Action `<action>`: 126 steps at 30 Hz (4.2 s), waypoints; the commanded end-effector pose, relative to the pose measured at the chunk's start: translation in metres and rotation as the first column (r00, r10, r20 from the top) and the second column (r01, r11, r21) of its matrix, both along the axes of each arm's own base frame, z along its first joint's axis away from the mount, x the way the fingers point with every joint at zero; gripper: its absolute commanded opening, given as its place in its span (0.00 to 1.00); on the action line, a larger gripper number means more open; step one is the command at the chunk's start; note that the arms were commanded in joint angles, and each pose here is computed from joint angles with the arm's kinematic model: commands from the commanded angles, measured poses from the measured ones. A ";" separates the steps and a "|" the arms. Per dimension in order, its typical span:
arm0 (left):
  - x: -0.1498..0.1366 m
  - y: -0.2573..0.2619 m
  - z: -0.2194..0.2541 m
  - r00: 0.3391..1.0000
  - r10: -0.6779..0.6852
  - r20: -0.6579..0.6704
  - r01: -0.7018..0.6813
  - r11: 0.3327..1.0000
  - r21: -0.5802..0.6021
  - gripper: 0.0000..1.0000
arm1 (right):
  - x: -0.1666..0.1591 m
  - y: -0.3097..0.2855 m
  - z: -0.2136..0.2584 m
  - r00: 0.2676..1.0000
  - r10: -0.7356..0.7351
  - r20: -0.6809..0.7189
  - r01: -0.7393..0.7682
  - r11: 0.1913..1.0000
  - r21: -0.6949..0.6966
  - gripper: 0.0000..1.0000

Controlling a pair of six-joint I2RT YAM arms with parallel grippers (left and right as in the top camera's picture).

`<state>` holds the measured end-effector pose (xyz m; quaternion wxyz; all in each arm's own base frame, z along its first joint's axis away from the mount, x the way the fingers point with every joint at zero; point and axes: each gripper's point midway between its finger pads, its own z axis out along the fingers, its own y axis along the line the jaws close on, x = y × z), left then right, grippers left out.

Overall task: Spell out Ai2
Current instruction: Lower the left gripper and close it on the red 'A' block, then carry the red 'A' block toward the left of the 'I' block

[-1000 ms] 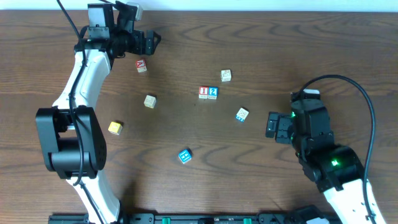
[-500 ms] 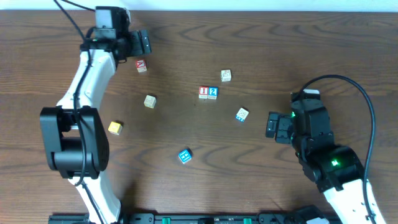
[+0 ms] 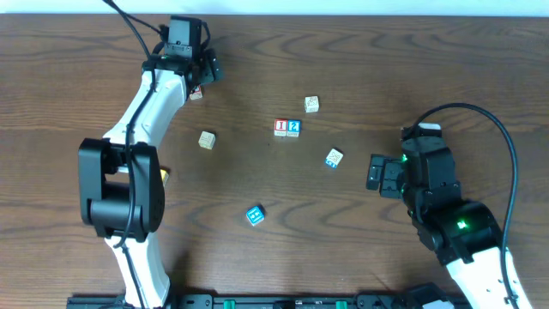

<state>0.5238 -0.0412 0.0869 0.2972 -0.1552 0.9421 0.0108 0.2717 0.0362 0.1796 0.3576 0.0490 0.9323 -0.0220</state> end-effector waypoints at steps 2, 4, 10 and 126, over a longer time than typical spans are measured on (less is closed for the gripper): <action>-0.002 0.005 -0.019 0.998 0.052 -0.048 -0.052 0.999 0.001 0.95 | 0.001 -0.005 0.001 1.000 -0.010 0.006 0.010 1.000 -0.016 0.99; -0.004 0.004 -0.023 0.997 0.052 -0.061 -0.053 0.999 -0.006 0.95 | 0.001 -0.005 0.001 1.000 -0.010 0.005 0.010 1.000 -0.016 0.99; -0.008 0.003 -0.027 0.991 0.106 -0.079 -0.110 0.993 -0.046 0.96 | 0.001 -0.005 0.001 1.000 -0.010 0.005 0.010 1.000 -0.016 0.99; -0.014 -0.002 -0.073 0.965 0.193 -0.176 -0.221 0.963 -0.157 0.23 | 0.001 -0.005 0.001 1.000 -0.010 0.005 0.010 1.000 -0.016 0.99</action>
